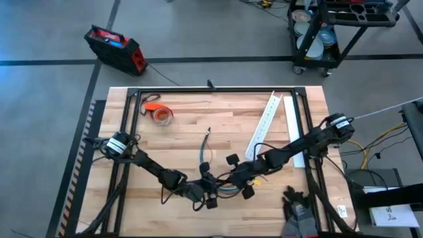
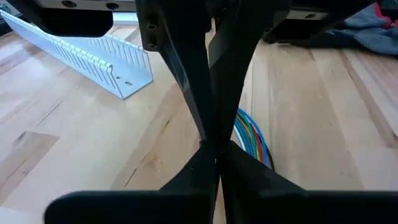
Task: Ziptie cables
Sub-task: Wrap the cables together using a black zip tie
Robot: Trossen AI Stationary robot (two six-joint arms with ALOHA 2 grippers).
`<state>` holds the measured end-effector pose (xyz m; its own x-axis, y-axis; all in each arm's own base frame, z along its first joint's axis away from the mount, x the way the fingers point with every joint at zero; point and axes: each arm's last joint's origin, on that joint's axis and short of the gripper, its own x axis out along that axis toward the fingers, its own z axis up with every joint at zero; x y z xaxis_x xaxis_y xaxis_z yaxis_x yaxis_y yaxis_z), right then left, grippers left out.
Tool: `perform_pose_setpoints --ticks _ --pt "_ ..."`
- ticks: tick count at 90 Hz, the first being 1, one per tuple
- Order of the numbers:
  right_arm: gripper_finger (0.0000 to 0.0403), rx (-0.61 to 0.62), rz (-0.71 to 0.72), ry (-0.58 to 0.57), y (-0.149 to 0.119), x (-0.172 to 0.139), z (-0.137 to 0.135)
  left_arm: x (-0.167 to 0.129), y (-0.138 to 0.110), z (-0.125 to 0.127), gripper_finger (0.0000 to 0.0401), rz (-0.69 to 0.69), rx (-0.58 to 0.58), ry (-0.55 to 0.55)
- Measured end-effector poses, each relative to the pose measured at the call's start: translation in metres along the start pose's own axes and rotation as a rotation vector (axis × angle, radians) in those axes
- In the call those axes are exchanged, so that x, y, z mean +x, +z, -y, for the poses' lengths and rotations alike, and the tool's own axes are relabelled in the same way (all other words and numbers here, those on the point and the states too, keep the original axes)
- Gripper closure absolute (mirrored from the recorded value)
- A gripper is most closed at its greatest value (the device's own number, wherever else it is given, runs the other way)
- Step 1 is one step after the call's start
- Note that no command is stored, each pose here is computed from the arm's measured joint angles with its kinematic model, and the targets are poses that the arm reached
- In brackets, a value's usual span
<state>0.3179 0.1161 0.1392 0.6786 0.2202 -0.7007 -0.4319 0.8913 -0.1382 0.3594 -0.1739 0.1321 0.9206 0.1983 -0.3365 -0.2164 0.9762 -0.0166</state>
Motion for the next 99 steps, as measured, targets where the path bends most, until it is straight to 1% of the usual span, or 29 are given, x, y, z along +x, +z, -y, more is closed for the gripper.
perform_pose_setpoints --ticks 15,39,65,85,99 --pt "0.0403 -0.001 0.0 0.002 0.0 0.0 0.0 0.0 0.0 0.0 0.0396 0.004 -0.006 -0.003" --pt "0.0403 -0.005 -0.019 0.002 0.0 -0.004 0.0 -0.002 0.0 0.002 0.0399 0.013 -0.058 0.002" --pt "0.0403 -0.001 -0.091 0.018 -0.007 -0.005 -0.001 -0.005 -0.003 0.005 0.04 0.009 -0.053 -0.002" --pt "0.0403 0.009 -0.122 0.021 -0.008 -0.01 -0.001 -0.008 -0.006 0.006 0.04 0.008 -0.059 0.006" --pt "0.0403 0.0 -0.184 -0.038 -0.011 -0.018 0.0 -0.009 -0.008 0.007 0.0401 0.003 -0.062 0.006"
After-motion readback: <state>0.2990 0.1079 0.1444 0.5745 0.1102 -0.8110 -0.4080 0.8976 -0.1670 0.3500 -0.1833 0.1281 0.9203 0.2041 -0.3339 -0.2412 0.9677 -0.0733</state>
